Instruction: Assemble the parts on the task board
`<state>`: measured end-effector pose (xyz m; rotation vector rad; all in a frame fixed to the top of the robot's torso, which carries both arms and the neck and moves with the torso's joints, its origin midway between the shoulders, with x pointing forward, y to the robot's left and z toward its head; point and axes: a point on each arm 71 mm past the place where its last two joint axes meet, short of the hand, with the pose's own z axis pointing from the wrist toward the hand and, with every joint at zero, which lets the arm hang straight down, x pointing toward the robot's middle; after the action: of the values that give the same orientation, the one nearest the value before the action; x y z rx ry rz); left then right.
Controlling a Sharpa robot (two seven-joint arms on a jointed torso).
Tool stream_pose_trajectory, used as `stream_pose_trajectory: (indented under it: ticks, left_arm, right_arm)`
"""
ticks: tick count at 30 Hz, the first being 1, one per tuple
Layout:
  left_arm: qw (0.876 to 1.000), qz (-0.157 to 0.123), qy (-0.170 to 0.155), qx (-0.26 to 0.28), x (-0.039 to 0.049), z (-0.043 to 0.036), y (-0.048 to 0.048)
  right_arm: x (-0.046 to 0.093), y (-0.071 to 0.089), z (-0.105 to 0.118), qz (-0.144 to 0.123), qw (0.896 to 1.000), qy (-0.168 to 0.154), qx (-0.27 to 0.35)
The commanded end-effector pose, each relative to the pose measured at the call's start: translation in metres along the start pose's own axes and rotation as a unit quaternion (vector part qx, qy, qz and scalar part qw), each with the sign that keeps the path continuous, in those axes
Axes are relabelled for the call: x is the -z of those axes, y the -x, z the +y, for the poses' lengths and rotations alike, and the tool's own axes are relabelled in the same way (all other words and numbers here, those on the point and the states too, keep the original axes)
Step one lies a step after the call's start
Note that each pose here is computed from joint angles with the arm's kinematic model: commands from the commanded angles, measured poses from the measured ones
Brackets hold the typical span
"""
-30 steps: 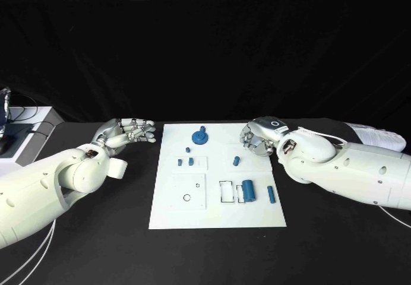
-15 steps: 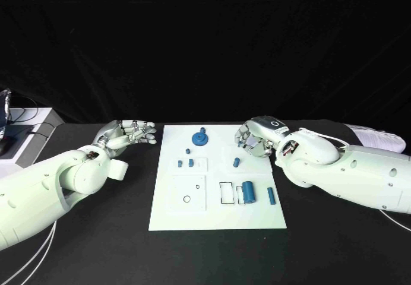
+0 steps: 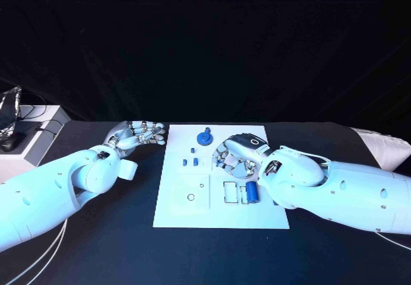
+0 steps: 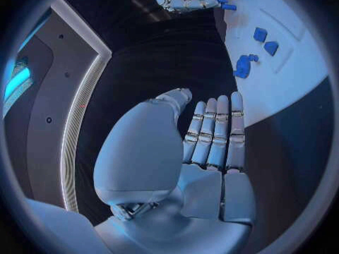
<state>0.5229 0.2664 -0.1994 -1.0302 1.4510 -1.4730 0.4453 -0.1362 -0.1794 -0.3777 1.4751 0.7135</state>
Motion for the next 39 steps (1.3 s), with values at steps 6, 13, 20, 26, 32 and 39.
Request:
stream_pose_trajectory:
  ticks: [6,13,20,26,32,39]
  left_arm:
    - [1.000,-0.013,-0.005,0.004,-0.0031,0.0057,-0.0070]
    - [1.000,-0.012,-0.002,0.009,-0.0062,0.0125,-0.0130]
    - [1.000,-0.011,0.000,0.011,-0.0076,0.0159,-0.0158]
    - [1.000,-0.009,0.001,0.011,-0.0076,0.0166,-0.0161]
    - [1.000,-0.008,0.003,0.011,-0.0073,0.0168,-0.0158]
    - [1.000,-0.006,0.004,0.012,-0.0071,0.0170,-0.0160]
  right_arm:
    - [0.000,-0.025,0.019,0.021,0.999,0.028,0.015]
    - [0.000,-0.048,0.033,0.034,0.999,0.036,0.013]
    - [-0.004,-0.062,0.040,0.038,0.998,0.038,0.018]
    - [-0.006,-0.068,0.041,0.038,0.998,0.035,0.027]
    - [-0.008,-0.073,0.044,0.037,0.998,0.035,0.032]
    - [-0.009,-0.075,0.045,0.032,0.998,0.034,0.041]
